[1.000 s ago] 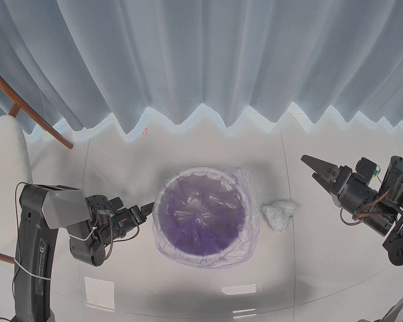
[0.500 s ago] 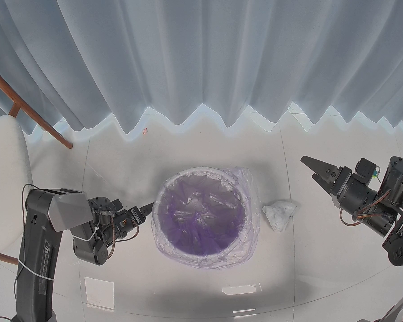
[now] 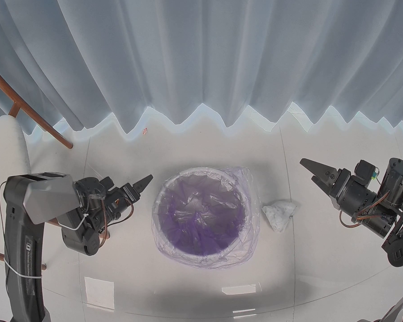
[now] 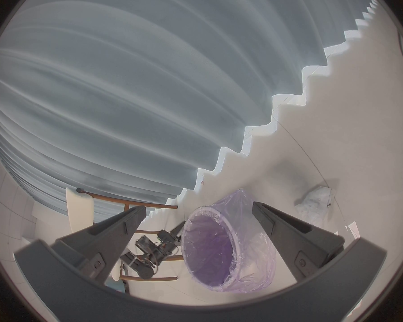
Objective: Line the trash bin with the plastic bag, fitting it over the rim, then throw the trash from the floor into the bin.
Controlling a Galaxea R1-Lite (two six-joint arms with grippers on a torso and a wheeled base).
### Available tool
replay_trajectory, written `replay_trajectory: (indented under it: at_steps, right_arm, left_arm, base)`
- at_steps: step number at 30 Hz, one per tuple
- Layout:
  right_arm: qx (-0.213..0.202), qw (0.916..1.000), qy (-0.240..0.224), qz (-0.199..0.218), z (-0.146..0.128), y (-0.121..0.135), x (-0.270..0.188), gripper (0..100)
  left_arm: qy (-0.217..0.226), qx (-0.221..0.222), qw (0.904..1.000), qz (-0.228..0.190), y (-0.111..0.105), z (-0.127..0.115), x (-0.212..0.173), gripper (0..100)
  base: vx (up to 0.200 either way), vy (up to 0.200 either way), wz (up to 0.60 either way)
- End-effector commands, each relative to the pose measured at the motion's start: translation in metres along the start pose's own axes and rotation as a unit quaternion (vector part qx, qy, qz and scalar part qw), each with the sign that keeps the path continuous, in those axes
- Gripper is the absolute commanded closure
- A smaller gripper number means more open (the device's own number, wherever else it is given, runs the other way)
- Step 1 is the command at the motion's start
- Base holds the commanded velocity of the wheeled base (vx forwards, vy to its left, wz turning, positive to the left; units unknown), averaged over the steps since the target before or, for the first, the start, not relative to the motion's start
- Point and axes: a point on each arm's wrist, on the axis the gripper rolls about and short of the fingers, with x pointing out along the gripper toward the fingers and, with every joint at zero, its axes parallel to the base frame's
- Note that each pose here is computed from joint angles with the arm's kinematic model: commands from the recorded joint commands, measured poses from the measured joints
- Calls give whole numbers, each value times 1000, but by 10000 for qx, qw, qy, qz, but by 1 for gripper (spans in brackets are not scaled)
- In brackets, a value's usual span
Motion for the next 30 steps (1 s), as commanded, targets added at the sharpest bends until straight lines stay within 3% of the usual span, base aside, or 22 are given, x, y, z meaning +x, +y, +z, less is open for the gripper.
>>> replay_trajectory:
  at_steps: [1,5,6,7,8,9,10,12,14,21,28,30]
  right_arm:
    - [41,9999,112,-93,-4,-4,2,0]
    - [85,9996,219,-187,-8,-8,4,0]
    - [85,9996,219,-187,-8,-8,4,0]
    - [118,9993,266,-233,-9,-10,6,0]
    - [145,9992,276,-244,-10,-11,7,0]
    - [145,9992,276,-244,-10,-11,7,0]
    - [260,9990,274,-248,-9,-10,7,0]
    - [375,9986,276,-245,-8,-9,7,0]
    - [714,9957,425,-412,-5,-7,11,0]
    - [977,9856,1017,-929,-3,-4,30,0]
    - [943,9716,1699,-1350,2,10,56,0]
    - [916,9620,1992,-1628,3,9,66,0]
  left_arm:
    - [-483,255,9959,-728,-83,50,-38,0]
    - [-562,378,9904,-1204,-131,60,-68,0]
    - [-562,378,9904,-1204,-131,60,-68,0]
    - [-661,442,9854,-1507,-155,66,-86,0]
    - [-722,465,9823,-1665,-166,70,-94,0]
    - [-722,465,9823,-1665,-166,70,-94,0]
    - [-965,532,9744,-1959,-187,83,-114,0]
    - [-1119,589,9691,-2117,-197,91,-125,0]
    - [-1468,770,9531,-2531,-217,112,-152,0]
    - [-1653,1199,9314,-3014,-228,137,-188,0]
    - [-1684,1247,9321,-2953,-232,144,-199,0]
    - [-1772,1294,9295,-2963,-236,150,-206,0]
  base:
    - [0,0,0]
    - [0,0,0]
    - [0,0,0]
    - [0,0,0]
    - [0,0,0]
    - [0,0,0]
    - [0,0,0]
    - [0,0,0]
    - [0,0,0]
    - [0,-171,0]
    - [0,-200,0]
    - [0,-200,0]
